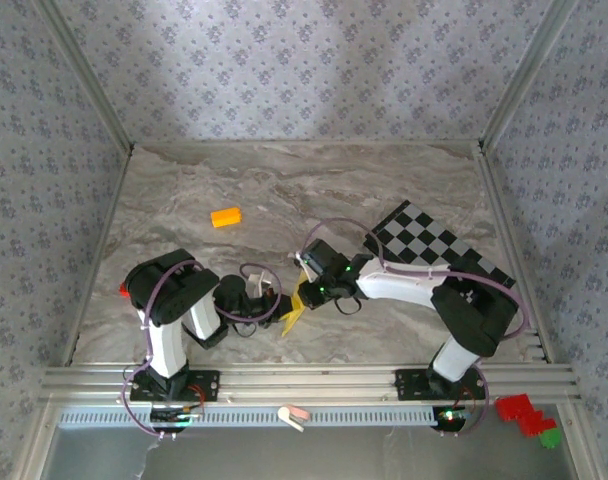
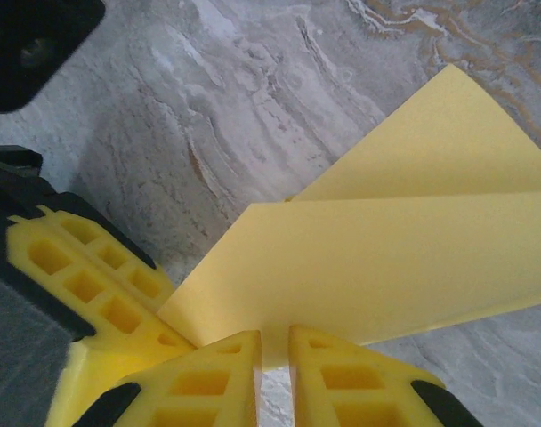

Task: Fold a paper plane with a square sheet of paper (pick it up from the middle)
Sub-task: Perform the fifth fold on the wing at the bottom-center of the table.

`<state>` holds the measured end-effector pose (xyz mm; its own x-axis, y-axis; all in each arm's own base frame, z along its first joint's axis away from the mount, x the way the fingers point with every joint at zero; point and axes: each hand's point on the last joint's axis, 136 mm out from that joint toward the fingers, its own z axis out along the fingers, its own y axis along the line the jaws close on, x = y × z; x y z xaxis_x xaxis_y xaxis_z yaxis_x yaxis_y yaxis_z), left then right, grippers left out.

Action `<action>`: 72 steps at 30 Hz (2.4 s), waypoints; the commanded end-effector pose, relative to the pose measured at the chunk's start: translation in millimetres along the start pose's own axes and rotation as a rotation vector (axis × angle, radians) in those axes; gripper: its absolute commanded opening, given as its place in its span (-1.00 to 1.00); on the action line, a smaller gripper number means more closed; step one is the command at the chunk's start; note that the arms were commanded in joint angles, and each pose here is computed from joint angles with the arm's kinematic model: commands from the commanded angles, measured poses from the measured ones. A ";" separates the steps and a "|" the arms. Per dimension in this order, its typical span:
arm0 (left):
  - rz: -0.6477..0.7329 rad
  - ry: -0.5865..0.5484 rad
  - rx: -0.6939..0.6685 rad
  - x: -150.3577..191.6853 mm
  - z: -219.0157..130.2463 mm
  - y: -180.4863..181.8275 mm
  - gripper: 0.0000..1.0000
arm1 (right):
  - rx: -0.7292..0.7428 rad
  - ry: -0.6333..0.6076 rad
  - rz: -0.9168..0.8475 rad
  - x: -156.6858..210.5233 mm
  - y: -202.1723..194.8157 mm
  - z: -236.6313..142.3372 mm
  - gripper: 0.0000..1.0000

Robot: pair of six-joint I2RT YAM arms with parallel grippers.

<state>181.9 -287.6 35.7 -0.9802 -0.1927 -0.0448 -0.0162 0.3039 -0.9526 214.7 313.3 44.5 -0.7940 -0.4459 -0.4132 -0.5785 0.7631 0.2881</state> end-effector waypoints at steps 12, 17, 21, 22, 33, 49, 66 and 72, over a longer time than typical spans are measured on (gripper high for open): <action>-0.072 0.012 -0.163 10.7 -6.8 46.8 -1.00 | -0.023 -0.051 -0.044 -15.2 6.5 -11.1 -0.67; -0.080 0.018 -0.174 10.9 -6.0 49.2 -1.00 | -0.055 -0.067 -0.045 -19.0 11.6 -11.1 -0.67; -0.080 0.023 -0.176 10.6 -4.4 48.6 -1.00 | -0.051 -0.055 -0.045 -19.8 9.8 -7.5 -0.67; -0.080 0.024 -0.177 10.6 -4.4 48.8 -1.00 | -0.045 -0.052 -0.044 -20.1 8.4 -6.1 -0.67; -0.096 0.031 -0.207 12.1 -4.6 54.6 -1.00 | -0.014 -0.016 -0.028 -11.5 -8.7 7.5 -0.69; -0.123 0.029 -0.269 14.0 -8.7 65.6 -1.00 | -0.002 0.007 -0.024 -5.7 -18.2 19.9 -0.70; -0.114 0.039 -0.287 14.8 -9.2 66.1 -0.98 | 0.034 0.071 -0.021 14.7 -31.9 30.5 -0.72; -0.095 0.043 -0.290 14.7 -9.9 62.4 -0.86 | 0.050 0.108 -0.013 26.6 -36.9 32.0 -0.73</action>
<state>182.3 -288.8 26.6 -0.9852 -0.1707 -0.0121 -0.0540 0.3773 -0.9245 234.1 311.8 21.3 -0.7836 -0.4607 -0.4167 -0.5936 0.7532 0.2835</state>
